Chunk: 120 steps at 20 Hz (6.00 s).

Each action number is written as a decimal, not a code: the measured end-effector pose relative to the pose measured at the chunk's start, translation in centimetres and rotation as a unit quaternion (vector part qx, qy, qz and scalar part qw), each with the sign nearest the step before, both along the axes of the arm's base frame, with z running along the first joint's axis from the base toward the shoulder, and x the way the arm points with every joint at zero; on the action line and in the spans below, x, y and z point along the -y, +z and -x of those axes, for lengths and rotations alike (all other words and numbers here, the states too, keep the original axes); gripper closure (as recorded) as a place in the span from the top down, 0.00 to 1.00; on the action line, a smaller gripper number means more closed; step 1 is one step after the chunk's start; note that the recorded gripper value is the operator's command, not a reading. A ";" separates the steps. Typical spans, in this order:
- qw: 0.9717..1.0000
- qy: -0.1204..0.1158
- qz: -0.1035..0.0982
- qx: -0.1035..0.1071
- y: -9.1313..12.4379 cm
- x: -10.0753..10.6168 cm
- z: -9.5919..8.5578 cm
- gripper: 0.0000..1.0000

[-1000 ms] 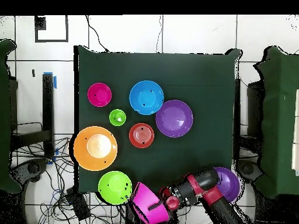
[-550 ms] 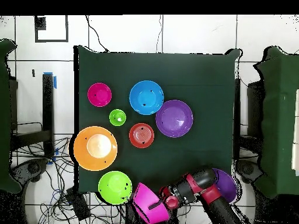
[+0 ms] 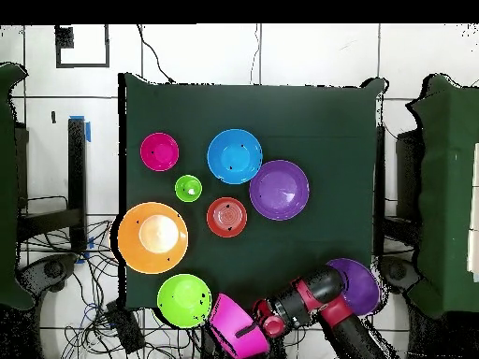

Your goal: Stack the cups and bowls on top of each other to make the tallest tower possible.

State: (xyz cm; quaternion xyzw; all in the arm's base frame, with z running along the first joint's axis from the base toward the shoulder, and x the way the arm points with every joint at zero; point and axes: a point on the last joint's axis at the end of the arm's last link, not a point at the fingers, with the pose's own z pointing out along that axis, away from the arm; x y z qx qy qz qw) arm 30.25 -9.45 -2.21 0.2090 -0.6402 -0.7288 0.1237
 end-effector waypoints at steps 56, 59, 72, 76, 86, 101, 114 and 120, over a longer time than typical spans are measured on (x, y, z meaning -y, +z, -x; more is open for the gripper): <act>0.994 -0.080 0.044 0.054 2.2 -4.6 -4.2 0.00; 0.995 -0.077 0.038 0.041 1.9 -4.9 -3.4 0.00; 0.995 -0.088 0.028 0.027 1.2 -5.0 -3.0 0.00; 0.995 -0.090 0.028 0.027 1.2 -4.9 -3.0 0.00; 0.995 -0.091 0.027 0.027 1.2 -4.9 -2.9 0.00; 0.994 -0.103 0.017 0.017 0.9 -4.3 -2.4 0.00; 0.995 -0.099 0.014 0.009 0.7 -4.1 -1.9 0.00; 0.995 -0.099 0.014 0.009 0.7 -4.1 -1.9 0.00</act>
